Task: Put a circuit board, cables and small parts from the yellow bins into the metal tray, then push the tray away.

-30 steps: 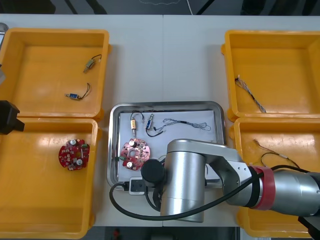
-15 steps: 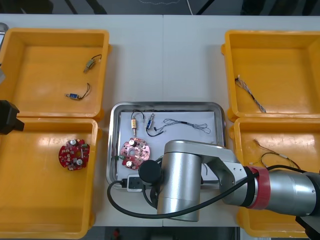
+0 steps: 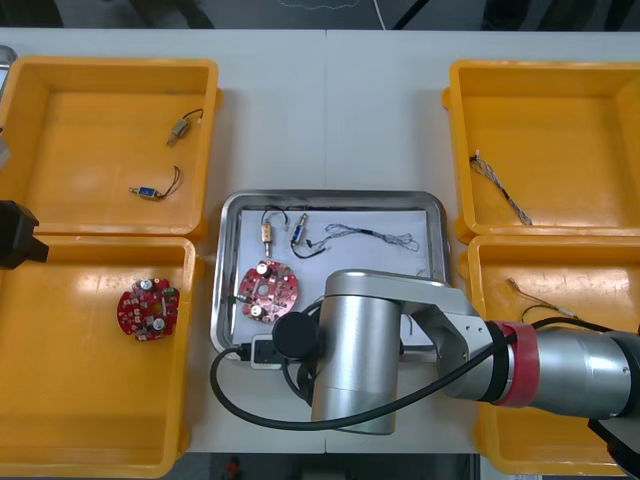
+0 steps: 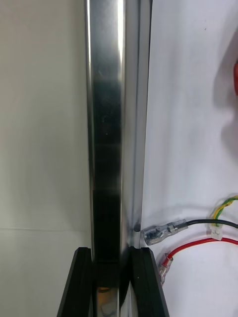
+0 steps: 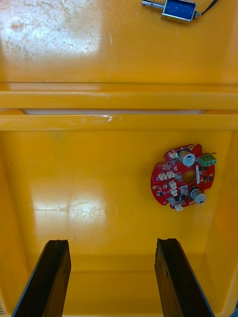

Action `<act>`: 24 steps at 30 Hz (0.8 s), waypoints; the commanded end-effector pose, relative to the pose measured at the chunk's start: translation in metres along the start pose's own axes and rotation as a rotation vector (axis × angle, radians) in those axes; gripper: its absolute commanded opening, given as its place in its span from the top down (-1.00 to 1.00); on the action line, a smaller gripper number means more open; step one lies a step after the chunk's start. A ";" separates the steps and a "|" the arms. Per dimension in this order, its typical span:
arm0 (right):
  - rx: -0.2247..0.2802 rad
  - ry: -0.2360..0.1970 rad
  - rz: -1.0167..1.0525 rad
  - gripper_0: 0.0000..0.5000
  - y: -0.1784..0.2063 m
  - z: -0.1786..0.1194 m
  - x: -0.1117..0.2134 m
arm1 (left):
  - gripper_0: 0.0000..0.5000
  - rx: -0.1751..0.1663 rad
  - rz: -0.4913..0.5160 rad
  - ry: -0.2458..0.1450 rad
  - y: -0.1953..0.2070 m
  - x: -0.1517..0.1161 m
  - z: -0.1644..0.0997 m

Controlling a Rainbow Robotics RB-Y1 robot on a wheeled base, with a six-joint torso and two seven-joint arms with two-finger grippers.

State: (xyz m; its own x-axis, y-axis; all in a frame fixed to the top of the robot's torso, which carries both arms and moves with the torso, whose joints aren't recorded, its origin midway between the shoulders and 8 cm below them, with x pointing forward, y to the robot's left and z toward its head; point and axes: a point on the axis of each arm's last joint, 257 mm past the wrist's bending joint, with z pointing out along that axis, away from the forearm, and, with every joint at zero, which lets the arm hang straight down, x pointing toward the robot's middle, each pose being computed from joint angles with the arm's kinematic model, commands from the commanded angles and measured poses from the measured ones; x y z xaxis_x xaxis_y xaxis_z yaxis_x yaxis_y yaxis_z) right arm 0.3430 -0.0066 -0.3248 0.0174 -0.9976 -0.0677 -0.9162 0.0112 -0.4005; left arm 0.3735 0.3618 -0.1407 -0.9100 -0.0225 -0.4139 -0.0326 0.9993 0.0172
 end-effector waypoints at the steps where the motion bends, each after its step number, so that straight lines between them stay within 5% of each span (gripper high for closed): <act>1: 0.074 -0.042 -0.031 1.00 -0.025 -0.014 -0.012 | -1.00 -0.030 0.048 -0.024 0.010 -0.002 -0.011; 24: 0.258 -0.013 -0.049 1.00 -0.122 -0.036 -0.014 | -1.00 -0.030 0.048 -0.024 0.010 -0.002 -0.011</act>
State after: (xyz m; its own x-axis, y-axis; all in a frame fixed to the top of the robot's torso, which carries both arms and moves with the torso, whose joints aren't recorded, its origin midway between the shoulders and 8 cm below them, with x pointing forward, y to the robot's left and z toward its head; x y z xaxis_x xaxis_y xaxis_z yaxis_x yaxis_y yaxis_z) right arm 0.4172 0.0001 -0.2677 0.0490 -0.9974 -0.0528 -0.8258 -0.0107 -0.5639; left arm 0.3735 0.3618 -0.1406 -0.9100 -0.0224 -0.4140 -0.0325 0.9993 0.0173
